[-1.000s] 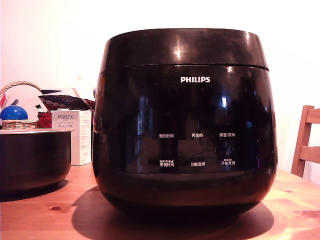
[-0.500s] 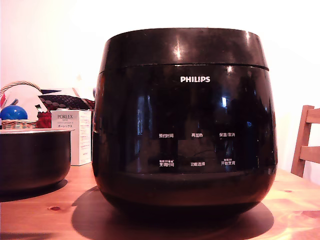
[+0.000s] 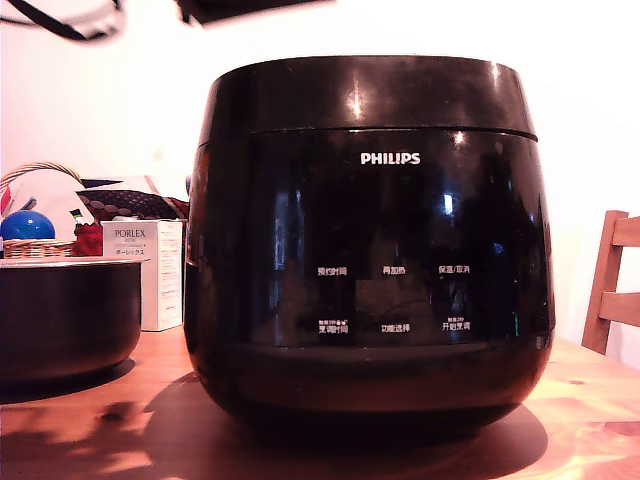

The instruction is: Open the rice cooker by pressing the large metal button on the top of its lid with medium force

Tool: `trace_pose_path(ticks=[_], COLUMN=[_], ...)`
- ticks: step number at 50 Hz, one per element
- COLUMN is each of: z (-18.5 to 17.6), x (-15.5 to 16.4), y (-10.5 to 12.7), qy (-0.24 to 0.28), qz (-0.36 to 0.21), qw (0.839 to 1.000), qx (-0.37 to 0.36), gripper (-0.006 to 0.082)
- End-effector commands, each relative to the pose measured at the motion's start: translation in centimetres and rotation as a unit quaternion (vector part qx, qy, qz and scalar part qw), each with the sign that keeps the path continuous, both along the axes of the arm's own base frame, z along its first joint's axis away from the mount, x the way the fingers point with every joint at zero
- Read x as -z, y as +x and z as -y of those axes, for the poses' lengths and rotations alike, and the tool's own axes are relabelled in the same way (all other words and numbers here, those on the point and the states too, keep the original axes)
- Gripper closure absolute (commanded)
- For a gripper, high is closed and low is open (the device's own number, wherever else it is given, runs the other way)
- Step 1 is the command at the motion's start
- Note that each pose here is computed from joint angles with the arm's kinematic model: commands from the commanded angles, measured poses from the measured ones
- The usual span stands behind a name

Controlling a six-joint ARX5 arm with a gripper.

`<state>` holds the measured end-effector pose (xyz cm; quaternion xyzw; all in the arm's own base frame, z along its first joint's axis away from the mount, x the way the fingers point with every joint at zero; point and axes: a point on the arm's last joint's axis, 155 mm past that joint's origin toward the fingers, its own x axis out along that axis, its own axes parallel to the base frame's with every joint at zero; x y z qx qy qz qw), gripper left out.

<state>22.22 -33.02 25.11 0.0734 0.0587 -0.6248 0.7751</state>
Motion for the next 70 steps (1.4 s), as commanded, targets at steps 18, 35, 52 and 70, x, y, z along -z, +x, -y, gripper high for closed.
trace_pose_path(ticks=[18, 35, 52, 70], z=[1.7, 1.6, -0.1, -1.6], x=[2.4, 6.6, 10.6, 12.6], y=[0.1, 0.9, 0.4, 0.2], qy=[0.023, 0.088, 0.172, 0.222], qz=[-0.015, -0.039, -0.057, -0.065], qw=[1.0, 0.995, 0.983, 0.972], qx=[0.01, -0.021, -0.038, -0.046], gripper=[0.0791, 0.0791, 0.0791, 0.0791])
